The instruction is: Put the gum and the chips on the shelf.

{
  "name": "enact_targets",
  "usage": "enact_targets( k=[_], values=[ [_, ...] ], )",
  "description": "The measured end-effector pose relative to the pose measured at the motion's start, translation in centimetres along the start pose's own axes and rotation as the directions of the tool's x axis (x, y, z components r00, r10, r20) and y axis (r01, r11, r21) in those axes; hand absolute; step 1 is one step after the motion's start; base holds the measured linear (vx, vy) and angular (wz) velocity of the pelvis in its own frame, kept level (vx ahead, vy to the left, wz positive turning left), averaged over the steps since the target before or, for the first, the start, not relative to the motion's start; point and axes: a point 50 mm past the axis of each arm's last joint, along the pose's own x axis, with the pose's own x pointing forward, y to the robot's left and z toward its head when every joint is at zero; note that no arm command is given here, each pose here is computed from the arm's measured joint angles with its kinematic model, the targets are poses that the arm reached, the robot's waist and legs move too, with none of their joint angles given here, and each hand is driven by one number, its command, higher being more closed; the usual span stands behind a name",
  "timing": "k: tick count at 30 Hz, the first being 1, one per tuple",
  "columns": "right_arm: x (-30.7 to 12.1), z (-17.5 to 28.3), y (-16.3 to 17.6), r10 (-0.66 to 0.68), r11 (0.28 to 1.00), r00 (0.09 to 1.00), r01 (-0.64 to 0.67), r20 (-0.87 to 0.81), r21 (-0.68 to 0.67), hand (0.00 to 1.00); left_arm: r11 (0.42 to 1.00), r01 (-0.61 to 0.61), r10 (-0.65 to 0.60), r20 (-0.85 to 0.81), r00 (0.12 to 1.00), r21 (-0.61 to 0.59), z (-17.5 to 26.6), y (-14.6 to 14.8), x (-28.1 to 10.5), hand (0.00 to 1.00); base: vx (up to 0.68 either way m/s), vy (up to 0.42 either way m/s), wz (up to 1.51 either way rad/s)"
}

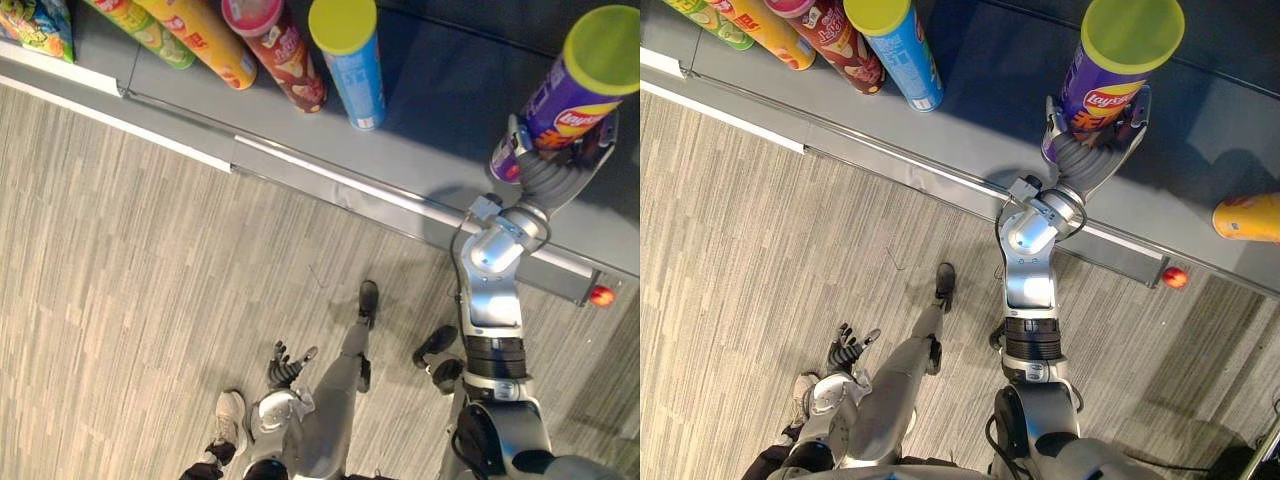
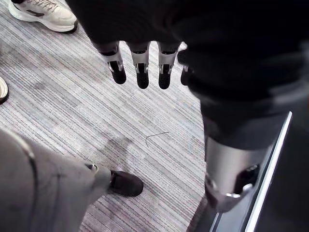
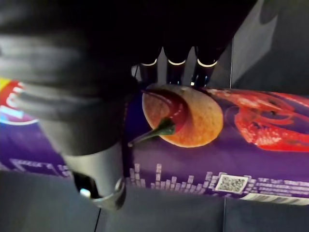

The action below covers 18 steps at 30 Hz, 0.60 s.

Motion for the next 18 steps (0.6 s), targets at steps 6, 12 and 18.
enact_targets(
  k=[6,12,18],
  values=[
    [-0.1,-0.6,0.5,0.013,1.000,0.999,-0.012,-0.041,0.012,1.00,1.000,0.001,-0.001,0.014,1.000,-0.001,0.1,0.0,0.0,0.00,0.02,-0.025,0.04],
    [0.5,0.2,1.1,-0.018,0.998,0.999,0.021,-0.042,0.066,1.00,1.000,0.001,-0.001,0.016,1.000,-0.028,0.3,-0.1,0.1,0.00,0.01,-0.027,0.04],
    [1.1,1.0,1.5,-0.043,0.994,0.999,0.046,-0.027,0.096,1.00,1.000,0.022,-0.022,0.023,0.999,-0.016,0.4,-0.5,0.1,0.00,-0.01,-0.035,0.05]
  ],
)
